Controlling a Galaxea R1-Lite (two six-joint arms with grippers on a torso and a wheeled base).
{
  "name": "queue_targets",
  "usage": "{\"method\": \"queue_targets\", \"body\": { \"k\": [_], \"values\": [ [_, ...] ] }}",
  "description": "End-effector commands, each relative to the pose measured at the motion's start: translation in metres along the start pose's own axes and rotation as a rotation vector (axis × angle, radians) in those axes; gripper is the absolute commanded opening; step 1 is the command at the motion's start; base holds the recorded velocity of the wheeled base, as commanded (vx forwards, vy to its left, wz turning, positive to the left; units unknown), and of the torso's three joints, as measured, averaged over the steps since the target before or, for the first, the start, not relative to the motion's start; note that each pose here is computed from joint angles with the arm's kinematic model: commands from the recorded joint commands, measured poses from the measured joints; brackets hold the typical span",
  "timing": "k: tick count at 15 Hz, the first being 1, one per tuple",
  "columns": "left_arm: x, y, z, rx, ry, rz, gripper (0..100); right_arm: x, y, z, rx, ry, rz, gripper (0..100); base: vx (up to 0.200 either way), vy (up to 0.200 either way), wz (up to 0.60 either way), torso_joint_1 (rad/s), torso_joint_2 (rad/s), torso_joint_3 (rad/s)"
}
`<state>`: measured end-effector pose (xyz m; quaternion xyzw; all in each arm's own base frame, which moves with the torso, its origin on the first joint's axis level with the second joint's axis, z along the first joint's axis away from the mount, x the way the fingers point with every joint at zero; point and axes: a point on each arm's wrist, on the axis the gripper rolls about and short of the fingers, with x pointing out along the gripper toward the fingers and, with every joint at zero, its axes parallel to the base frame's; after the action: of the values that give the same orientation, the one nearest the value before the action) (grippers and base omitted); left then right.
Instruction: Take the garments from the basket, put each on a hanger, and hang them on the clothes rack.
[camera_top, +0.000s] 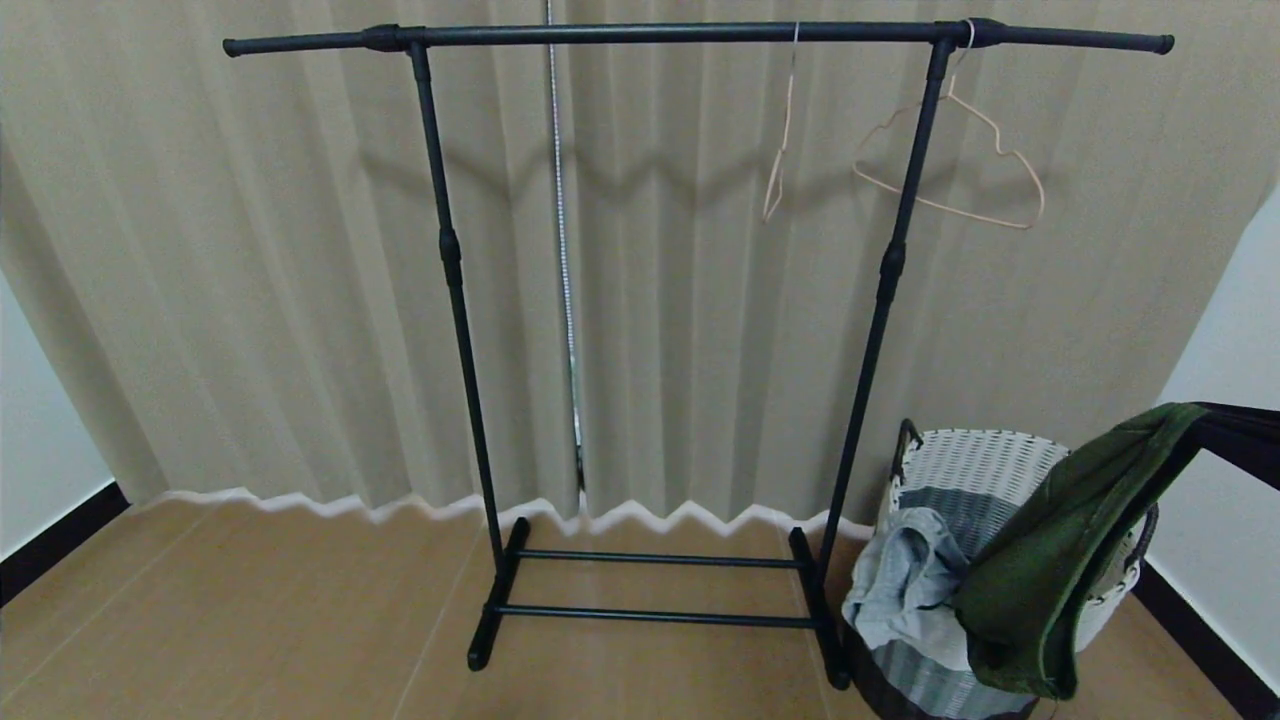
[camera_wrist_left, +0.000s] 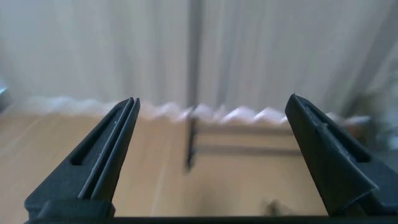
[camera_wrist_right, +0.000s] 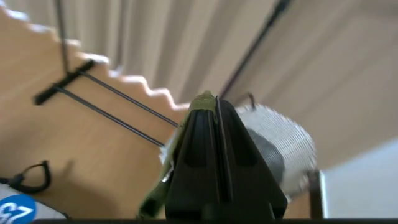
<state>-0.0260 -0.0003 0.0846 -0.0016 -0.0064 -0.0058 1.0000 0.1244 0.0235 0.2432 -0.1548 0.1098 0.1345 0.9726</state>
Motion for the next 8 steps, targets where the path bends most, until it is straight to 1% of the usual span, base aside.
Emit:
{"method": "queue_targets", "body": {
  "k": [1, 2, 3, 4, 5, 6, 7, 8],
  "values": [
    [-0.005, -0.002, 0.019, -0.002, -0.086, -0.073, 100, 0.0, 0.005, 0.006, -0.015, -0.028, 0.048, 0, 0.0, 0.0, 0.0, 0.0, 0.0, 0.0],
    [-0.014, -0.004, 0.042, 0.006, -0.147, -0.167, 100, 0.001, 0.009, 0.009, -0.021, -0.039, 0.077, 0, 0.0, 0.0, 0.0, 0.0, 0.0, 0.0],
    [-0.014, -0.005, 0.068, 0.013, -0.13, -0.234, 100, 0.003, 0.012, 0.013, -0.029, -0.05, 0.107, 0, 0.0, 0.0, 0.0, 0.0, 0.0, 0.0],
    [-0.007, -0.006, 0.089, 0.013, -0.105, -0.277, 100, 0.006, 0.014, 0.014, -0.03, -0.049, 0.122, 0, 0.0, 0.0, 0.0, 0.0, 0.0, 0.0],
    [-0.001, -0.007, 0.098, 0.011, -0.086, -0.296, 100, 0.007, 0.015, 0.015, -0.031, -0.046, 0.129, 0, 0.0, 0.0, 0.0, 0.0, 0.0, 0.0],
    [-0.001, -0.007, 0.098, 0.011, -0.086, -0.296, 100, 0.007, 0.015, 0.015, -0.031, -0.046, 0.129, 0, 0.0, 0.0, 0.0, 0.0, 0.0, 0.0],
    [0.043, -0.007, 0.142, -0.007, 0.039, -0.333, 100, 0.021, 0.021, 0.023, -0.001, -0.056, 0.172, 0, 0.0, 0.0, 0.0, 0.0, 0.0, 0.0],
    [0.066, -0.008, 0.153, -0.016, 0.099, -0.348, 100, 0.028, 0.023, 0.027, 0.027, -0.068, 0.186, 0, 0.0, 0.0, 0.0, 0.0, 0.0, 0.0]
  ]
}}
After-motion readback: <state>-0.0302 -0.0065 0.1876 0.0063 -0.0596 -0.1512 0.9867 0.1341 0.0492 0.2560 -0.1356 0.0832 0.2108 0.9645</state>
